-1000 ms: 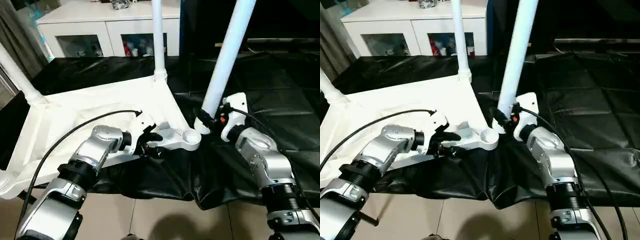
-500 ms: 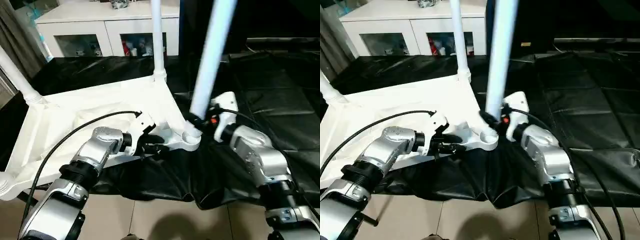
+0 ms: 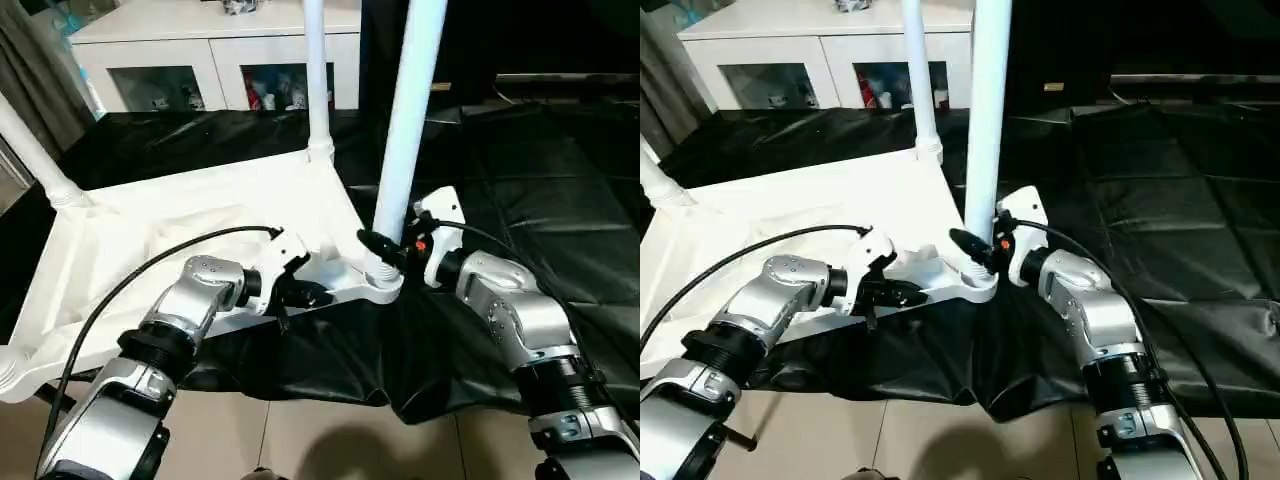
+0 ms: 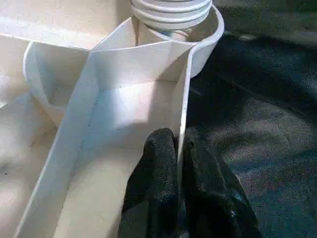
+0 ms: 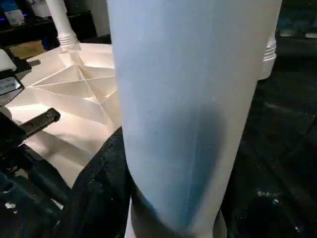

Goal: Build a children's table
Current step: Insert table leg to table base

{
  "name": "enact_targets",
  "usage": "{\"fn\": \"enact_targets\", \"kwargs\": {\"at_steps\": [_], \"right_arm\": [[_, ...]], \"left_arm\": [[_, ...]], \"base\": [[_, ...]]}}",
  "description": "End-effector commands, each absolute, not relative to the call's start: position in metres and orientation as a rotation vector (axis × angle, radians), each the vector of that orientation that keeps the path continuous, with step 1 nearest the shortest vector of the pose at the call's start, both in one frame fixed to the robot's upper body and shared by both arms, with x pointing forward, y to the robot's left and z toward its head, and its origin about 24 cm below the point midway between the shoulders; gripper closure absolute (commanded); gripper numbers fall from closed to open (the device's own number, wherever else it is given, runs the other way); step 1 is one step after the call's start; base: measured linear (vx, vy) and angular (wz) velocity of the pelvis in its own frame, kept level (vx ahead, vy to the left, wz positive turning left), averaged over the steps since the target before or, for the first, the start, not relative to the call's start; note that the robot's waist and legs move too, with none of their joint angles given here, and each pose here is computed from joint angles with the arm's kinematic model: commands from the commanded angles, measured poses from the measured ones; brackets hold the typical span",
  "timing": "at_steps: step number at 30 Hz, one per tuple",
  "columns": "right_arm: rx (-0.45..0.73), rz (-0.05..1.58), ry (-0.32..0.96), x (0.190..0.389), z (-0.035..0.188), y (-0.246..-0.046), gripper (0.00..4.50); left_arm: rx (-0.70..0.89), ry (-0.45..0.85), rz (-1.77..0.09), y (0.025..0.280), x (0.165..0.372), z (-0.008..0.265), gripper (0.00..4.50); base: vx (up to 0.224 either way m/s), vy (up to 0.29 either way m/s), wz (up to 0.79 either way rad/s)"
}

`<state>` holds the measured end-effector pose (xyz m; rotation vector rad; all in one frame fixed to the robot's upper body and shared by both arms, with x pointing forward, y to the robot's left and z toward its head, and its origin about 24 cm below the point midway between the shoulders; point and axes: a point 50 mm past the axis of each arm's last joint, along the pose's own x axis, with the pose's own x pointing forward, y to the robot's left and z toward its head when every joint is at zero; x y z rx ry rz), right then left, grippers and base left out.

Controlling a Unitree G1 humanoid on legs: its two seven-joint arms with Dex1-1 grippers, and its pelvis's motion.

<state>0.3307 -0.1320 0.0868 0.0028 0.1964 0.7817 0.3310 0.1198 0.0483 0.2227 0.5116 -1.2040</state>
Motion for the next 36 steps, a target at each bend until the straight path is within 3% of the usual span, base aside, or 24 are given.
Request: {"fn": "enact_targets", "kwargs": {"at_steps": [1,17,27,36], "right_arm": [[-0.015,0.810,0.215,0.331,0.088,-0.128,2.57],[-0.031,0.832,0.274,0.332,0.081,-0.131,2.57],[0.056,0.854,0.366,0.339,0.069,-0.128,2.59],[0.199,0.808,0.367,0.338,0.060,-0.141,2.59]], "left_arm": [[0.258,0.552,-1.176,0.129,0.330,0.043,4.47],[0.282,0.509,-1.242,0.128,0.327,0.047,4.50],[0.299,0.516,-1.296,0.128,0.321,0.047,4.50],[0.305,0.503,-1.269,0.129,0.323,0.048,4.50]], "base": [[0.000,0.000,0.00],[0.000,0.000,0.00],[0.000,0.000,0.00],[0.000,0.000,0.00]]}}
